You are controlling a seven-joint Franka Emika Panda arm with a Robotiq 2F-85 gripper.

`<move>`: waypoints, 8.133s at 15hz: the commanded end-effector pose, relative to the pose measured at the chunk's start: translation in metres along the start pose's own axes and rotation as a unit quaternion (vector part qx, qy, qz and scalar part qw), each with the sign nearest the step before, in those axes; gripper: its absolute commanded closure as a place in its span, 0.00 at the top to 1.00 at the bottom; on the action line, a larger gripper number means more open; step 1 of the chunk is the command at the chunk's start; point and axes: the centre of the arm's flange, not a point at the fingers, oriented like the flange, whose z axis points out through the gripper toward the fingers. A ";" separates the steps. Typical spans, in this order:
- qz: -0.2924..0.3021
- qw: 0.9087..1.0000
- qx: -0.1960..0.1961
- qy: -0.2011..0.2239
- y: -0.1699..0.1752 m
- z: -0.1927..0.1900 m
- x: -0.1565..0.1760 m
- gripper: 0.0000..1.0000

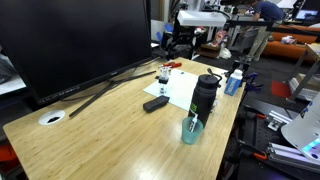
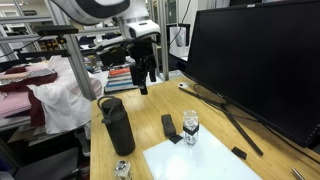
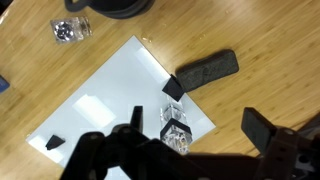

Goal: Put the duster on the whiteboard

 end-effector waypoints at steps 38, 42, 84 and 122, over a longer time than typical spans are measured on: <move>0.361 0.919 -0.039 -0.155 -0.033 0.215 0.079 1.00; 0.371 0.911 -0.059 -0.171 -0.030 0.227 0.073 1.00; 0.465 0.872 -0.075 -0.135 -0.061 0.240 0.050 1.00; 0.387 0.918 0.005 -0.083 -0.056 0.119 0.078 0.25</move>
